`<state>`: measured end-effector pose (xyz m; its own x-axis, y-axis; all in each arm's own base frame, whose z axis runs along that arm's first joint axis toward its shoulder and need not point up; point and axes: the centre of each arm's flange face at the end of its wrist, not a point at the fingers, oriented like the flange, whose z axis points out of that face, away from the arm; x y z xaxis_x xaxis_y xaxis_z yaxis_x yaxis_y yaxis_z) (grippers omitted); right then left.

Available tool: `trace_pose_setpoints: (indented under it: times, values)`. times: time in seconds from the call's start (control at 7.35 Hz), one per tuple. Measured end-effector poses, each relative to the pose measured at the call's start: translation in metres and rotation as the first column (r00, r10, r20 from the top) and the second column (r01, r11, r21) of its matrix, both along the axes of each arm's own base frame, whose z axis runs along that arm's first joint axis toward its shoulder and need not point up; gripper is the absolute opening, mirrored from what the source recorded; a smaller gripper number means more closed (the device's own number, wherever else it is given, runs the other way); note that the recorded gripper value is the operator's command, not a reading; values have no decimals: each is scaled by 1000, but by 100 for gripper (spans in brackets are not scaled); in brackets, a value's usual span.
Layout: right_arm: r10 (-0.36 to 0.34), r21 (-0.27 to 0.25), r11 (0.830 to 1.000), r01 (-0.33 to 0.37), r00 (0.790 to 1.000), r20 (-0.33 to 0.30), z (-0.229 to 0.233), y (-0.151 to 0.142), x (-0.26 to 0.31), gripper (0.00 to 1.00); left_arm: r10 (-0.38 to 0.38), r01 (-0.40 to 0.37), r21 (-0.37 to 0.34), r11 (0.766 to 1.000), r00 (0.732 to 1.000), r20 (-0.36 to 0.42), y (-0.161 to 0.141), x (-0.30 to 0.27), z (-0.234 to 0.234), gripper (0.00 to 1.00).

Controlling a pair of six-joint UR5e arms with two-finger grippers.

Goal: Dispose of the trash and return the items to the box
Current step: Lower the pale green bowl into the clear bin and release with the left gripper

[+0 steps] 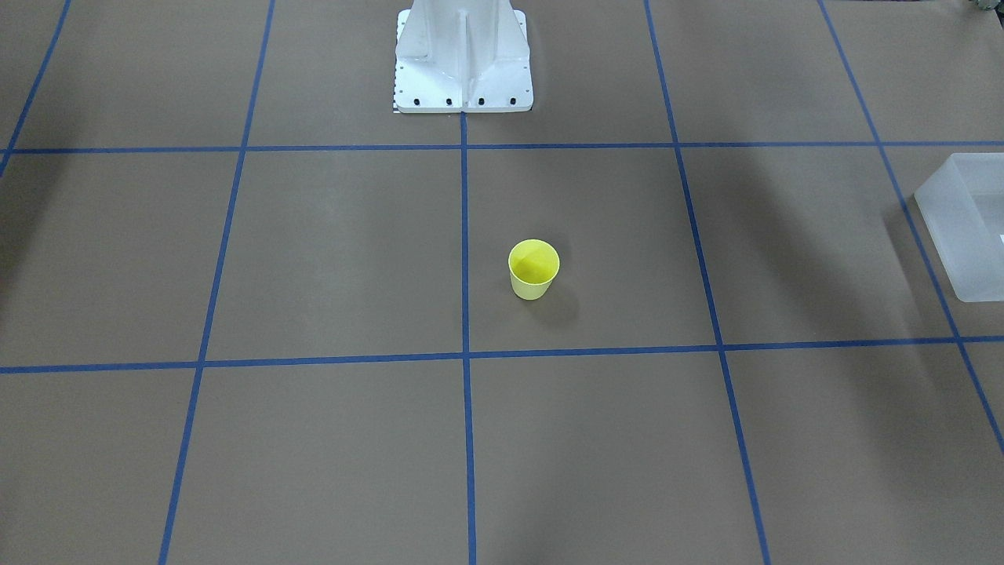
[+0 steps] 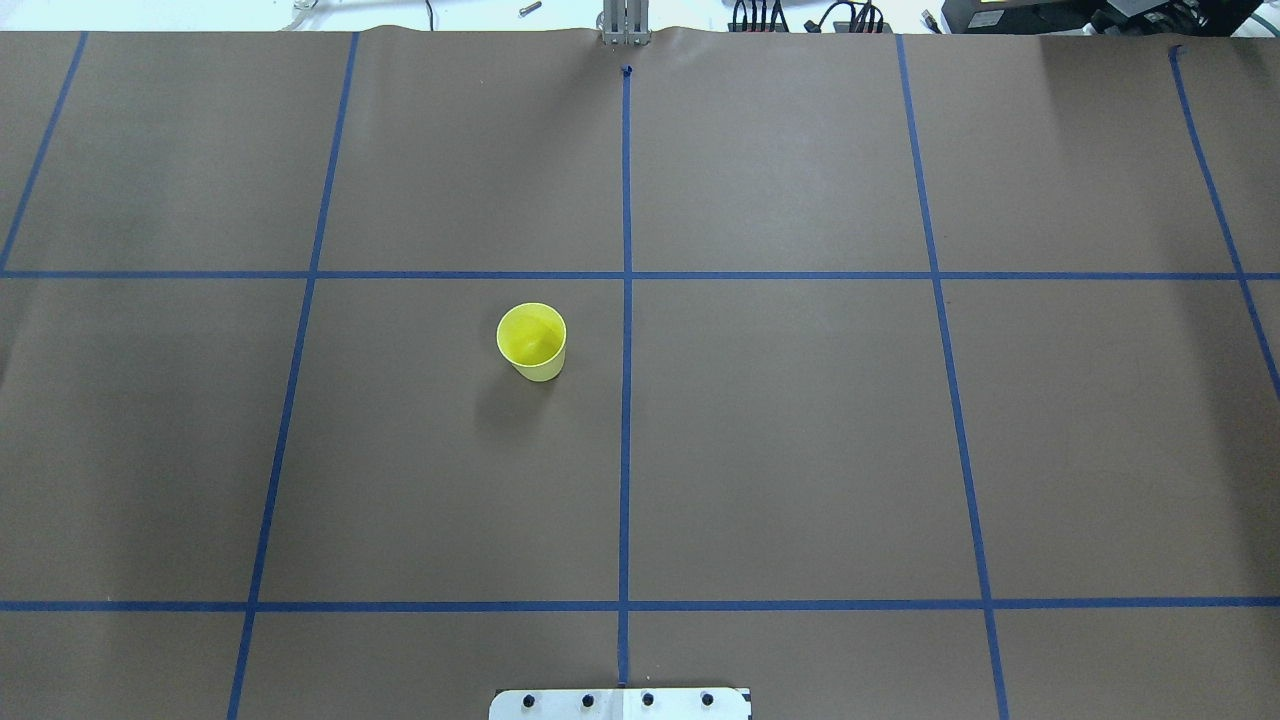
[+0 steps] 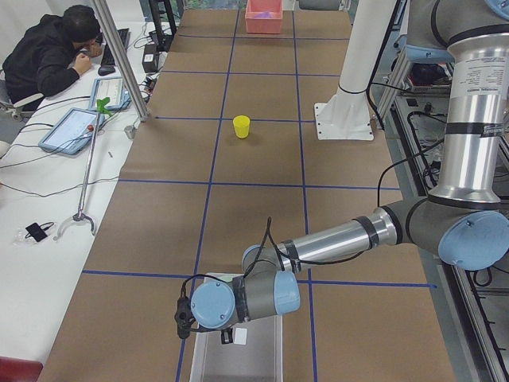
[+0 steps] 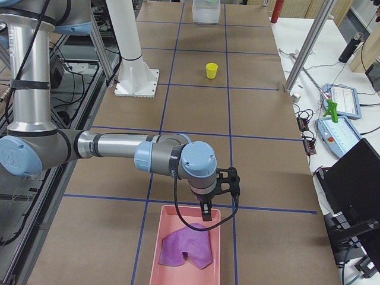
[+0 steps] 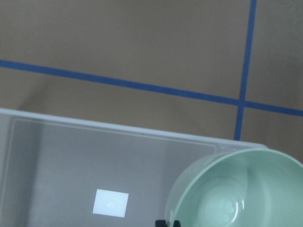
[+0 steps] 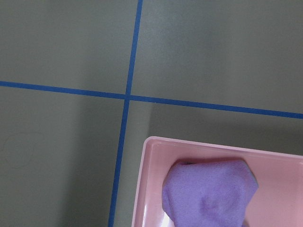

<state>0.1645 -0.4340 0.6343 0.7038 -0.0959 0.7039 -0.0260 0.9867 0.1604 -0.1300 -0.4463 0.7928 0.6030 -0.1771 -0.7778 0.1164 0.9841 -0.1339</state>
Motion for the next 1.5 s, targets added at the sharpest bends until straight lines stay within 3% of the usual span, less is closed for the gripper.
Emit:
trace_pose_setpoints:
  times: [0.41, 0.82, 0.95, 1.09, 1.5]
  values:
    - [0, -7, 1000, 0, 1000, 5, 0, -2, -4, 100, 5, -4, -22, 1000, 1000, 30, 24, 2, 27, 0]
    - [1, -16, 1000, 0, 1000, 8, -1, -4, -9, 100, -10, 16, -53, 998, 993, 118, 44, 0, 71, 0]
    - [-1, -15, 1000, 1, 1000, 11, -2, -4, -10, 100, -44, 53, -67, 996, 990, 131, 44, -1, 74, 72]
    - [-1, -15, 1000, 1, 1000, 15, -2, -5, -11, 100, -69, 79, -67, 995, 988, 138, 42, -2, 73, 98]
    - [2, -16, 1000, -1, 1000, 19, -3, -5, -11, 100, -141, 139, 21, 990, 983, 118, 23, -23, 31, 99]
